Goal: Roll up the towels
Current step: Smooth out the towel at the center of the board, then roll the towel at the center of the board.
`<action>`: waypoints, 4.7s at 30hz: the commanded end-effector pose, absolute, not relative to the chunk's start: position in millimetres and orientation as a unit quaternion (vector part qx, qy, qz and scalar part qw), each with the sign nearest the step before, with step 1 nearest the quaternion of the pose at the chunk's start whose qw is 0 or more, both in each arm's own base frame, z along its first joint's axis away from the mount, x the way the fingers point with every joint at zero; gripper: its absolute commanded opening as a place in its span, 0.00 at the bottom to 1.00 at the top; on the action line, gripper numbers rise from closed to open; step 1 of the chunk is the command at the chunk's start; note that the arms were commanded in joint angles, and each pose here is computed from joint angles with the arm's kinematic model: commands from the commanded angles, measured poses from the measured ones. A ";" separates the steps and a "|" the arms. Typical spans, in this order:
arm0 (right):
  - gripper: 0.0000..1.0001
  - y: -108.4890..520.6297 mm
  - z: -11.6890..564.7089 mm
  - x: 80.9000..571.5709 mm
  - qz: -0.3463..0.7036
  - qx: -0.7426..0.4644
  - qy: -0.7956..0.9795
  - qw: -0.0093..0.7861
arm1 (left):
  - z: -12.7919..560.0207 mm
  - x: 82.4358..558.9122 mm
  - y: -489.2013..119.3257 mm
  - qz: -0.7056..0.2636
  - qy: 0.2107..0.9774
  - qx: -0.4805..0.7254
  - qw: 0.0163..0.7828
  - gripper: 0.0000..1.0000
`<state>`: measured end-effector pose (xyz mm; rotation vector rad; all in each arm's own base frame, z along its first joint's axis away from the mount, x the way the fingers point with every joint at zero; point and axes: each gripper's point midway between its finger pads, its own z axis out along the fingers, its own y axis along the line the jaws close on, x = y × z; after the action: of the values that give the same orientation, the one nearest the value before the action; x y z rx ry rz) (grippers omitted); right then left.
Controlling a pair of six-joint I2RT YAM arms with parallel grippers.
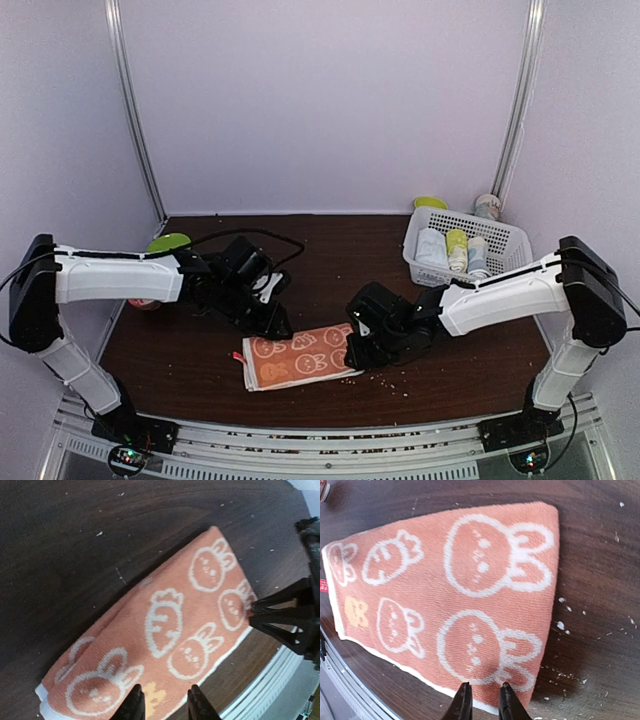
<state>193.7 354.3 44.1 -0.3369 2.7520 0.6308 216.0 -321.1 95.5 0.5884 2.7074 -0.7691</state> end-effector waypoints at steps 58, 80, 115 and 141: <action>0.34 334.7 13.0 213.6 0.335 0.032 0.928 0.157 | 72.9 202.5 -263.6 -0.200 0.949 0.172 0.171 0.52; 0.00 258.8 45.0 219.0 0.162 -0.050 0.965 0.200 | 99.4 207.7 -285.2 -0.238 0.937 0.176 0.185 0.51; 0.00 337.0 85.3 216.4 0.172 -0.131 0.951 0.221 | 24.5 198.9 -334.5 -0.248 0.942 0.202 0.099 0.29; 0.06 374.6 32.4 189.2 0.254 -0.129 0.948 0.144 | 23.0 191.9 -332.4 -0.247 0.943 0.201 0.095 0.26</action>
<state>196.1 371.0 39.1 -0.3733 2.7205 0.6834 199.7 -333.8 27.1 0.5904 2.7758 -0.7287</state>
